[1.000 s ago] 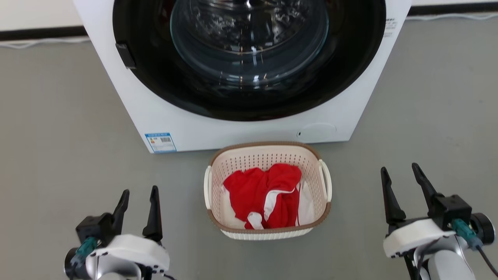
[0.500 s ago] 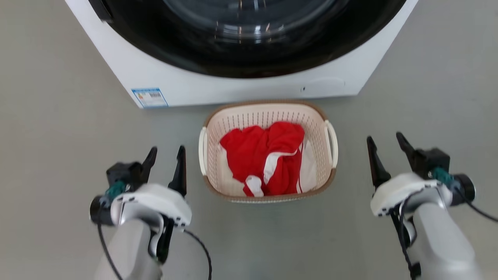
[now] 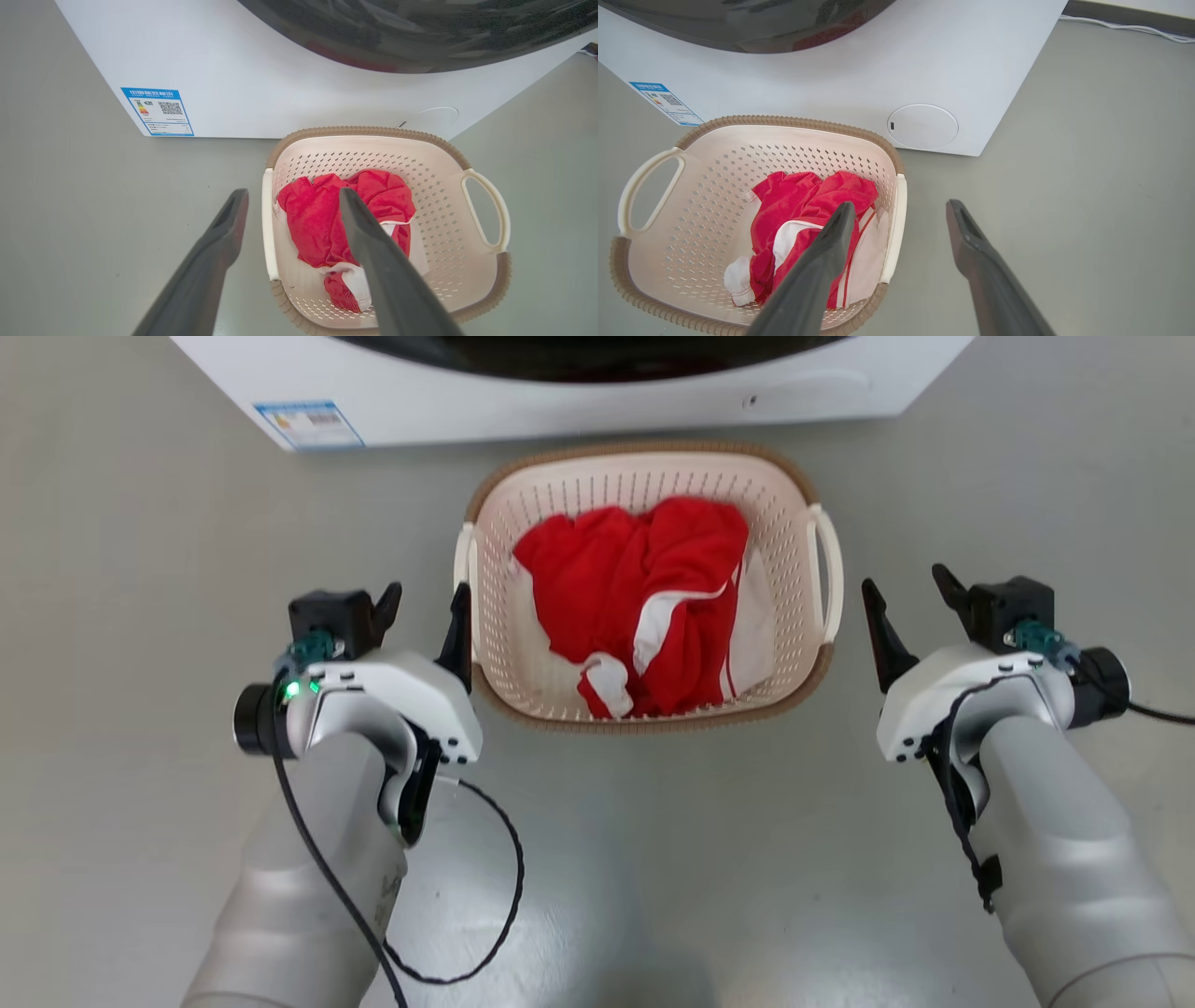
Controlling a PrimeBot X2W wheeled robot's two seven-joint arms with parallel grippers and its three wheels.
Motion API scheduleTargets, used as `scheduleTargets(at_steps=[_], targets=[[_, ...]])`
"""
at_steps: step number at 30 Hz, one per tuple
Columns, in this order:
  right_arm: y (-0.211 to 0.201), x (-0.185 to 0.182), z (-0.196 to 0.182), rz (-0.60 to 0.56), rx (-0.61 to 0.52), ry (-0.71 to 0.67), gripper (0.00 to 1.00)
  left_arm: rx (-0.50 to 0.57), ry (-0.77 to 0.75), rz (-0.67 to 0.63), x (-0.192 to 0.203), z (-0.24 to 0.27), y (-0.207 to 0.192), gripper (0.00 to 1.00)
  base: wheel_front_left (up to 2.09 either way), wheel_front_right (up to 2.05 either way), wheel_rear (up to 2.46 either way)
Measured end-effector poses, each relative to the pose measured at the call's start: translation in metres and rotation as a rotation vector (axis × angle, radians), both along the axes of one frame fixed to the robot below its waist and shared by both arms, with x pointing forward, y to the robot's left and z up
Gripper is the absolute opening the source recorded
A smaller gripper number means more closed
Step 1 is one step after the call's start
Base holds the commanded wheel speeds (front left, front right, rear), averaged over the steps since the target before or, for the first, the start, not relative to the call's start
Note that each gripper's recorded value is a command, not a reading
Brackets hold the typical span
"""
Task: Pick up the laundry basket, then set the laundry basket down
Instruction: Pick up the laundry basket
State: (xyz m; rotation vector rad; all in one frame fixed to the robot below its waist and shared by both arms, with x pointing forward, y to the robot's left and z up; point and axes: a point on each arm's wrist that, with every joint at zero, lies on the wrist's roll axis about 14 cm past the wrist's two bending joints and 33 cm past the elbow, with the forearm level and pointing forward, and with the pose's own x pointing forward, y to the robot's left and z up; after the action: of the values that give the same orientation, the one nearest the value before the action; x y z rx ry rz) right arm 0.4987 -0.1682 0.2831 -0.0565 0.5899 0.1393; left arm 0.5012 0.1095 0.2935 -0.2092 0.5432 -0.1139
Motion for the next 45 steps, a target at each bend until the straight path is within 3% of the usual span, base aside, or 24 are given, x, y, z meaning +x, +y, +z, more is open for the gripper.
scheduleTargets(at_steps=[18,45], targets=[[0.008,0.015,-0.083,0.049,-0.023,0.153,1.0,0.037,0.191,-0.03,0.01,-0.085,-0.008,1.0,0.0,0.0,0.0],[0.007,0.033,-0.134,0.056,-0.04,0.193,1.0,0.119,0.268,-0.088,0.029,-0.142,-0.011,1.0,0.0,0.0,0.0]])
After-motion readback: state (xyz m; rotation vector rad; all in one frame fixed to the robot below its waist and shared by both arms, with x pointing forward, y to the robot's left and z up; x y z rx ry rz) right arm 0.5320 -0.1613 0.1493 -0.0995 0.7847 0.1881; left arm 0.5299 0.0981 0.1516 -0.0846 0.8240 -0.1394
